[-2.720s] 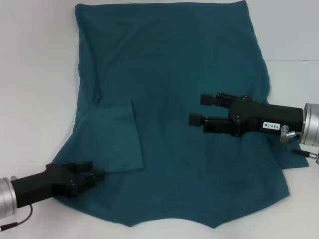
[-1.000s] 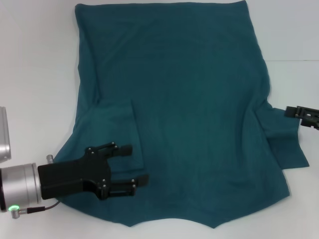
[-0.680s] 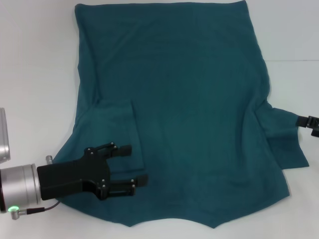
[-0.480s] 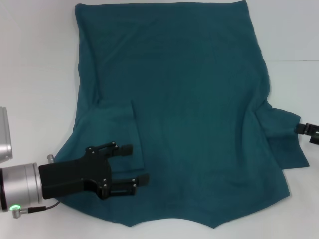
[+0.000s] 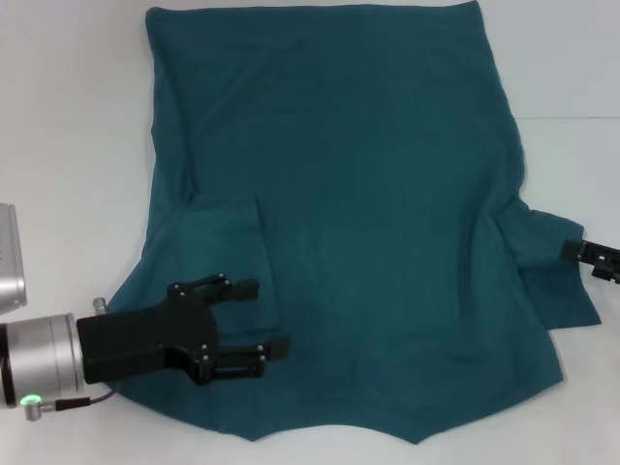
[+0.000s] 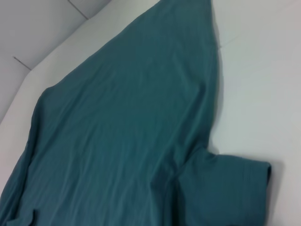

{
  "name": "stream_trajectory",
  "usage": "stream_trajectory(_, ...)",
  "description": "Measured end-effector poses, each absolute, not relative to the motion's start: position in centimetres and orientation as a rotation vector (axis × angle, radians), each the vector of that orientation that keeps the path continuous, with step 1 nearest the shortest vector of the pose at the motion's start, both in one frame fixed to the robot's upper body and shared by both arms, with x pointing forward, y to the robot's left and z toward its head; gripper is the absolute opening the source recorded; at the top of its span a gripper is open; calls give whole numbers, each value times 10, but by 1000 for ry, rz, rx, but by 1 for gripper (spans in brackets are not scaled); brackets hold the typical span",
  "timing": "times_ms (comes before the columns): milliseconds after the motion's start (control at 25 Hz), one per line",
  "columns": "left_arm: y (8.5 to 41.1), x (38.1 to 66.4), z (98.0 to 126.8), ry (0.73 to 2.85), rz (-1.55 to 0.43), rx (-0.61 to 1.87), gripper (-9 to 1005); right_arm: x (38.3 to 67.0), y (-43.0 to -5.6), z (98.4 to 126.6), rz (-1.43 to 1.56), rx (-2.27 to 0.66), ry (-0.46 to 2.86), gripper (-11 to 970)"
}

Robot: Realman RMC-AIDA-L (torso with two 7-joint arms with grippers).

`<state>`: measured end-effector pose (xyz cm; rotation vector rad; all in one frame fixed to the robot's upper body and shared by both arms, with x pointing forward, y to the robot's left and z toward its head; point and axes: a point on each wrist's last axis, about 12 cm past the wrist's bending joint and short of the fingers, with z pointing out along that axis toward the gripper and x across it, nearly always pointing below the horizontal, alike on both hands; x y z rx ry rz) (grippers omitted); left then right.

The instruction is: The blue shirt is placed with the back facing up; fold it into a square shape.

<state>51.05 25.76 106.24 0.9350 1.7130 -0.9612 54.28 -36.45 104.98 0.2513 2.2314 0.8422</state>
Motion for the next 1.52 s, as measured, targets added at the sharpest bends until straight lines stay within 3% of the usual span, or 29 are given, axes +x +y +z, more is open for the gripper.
stream_trajectory(760,260,513,1061,1730,-931,915,886,553,-351,1044,844,259,2210,841)
stream_trajectory(1000,260,513,1061,1730,-929,915,886,551,-349,1041,862,292,2200,618)
stream_trajectory(1080,260,514,1061,1730,-927,915,886,550,-349,1040,869,300,2201,378)
stream_trajectory(1320,260,514,1061,1732,-921,912,886,549,-349,1039,880,326,2174,134)
stream_trajectory(1520,261,515,1061,1732,-920,913,886,547,-351,1038,890,362,2129,73)
